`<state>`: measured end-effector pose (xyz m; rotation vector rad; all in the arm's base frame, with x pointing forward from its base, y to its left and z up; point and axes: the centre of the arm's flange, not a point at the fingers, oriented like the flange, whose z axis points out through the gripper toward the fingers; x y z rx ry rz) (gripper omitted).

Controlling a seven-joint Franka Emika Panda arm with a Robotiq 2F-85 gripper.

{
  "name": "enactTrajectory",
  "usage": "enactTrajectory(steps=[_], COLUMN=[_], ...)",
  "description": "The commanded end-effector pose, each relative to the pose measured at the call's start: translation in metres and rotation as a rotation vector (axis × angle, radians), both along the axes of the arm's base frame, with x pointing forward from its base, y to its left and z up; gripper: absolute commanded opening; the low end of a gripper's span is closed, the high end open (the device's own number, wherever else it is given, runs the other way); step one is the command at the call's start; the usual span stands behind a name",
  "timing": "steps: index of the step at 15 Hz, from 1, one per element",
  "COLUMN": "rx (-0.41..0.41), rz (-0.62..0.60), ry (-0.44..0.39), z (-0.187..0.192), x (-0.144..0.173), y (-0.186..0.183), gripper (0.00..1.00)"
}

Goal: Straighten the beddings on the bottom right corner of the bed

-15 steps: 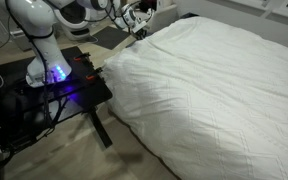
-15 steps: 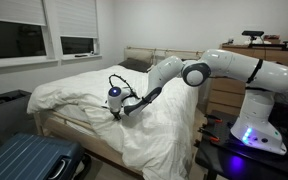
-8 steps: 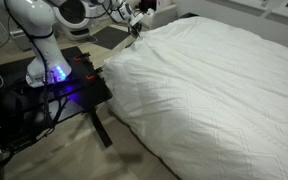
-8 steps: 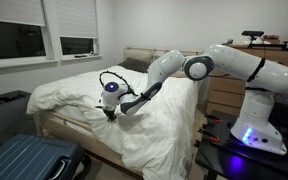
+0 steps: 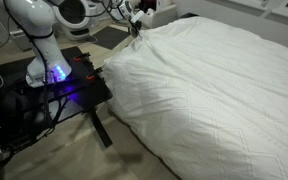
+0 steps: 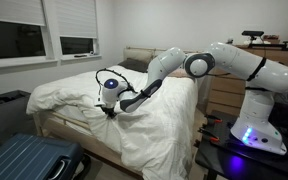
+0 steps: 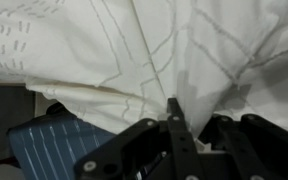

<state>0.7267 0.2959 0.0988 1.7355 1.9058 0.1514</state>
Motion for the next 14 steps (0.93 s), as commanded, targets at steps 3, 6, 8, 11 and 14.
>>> enactTrajectory(steps=[3,6,8,11,14], rx=[0.100,0.104,0.169,0.328,0.385], rz=[0.119,0.126,0.156,0.242,0.268], ry=[0.062,0.094,0.128,0.231,0.268], z=[0.048,0.060,0.069,0.096,0.109], x=[-0.022,-0.017,-0.021,-0.052,-0.071], y=[0.060,0.060,0.082,0.164,0.198], gripper=[0.02,0.32,0.40,0.63,0.87])
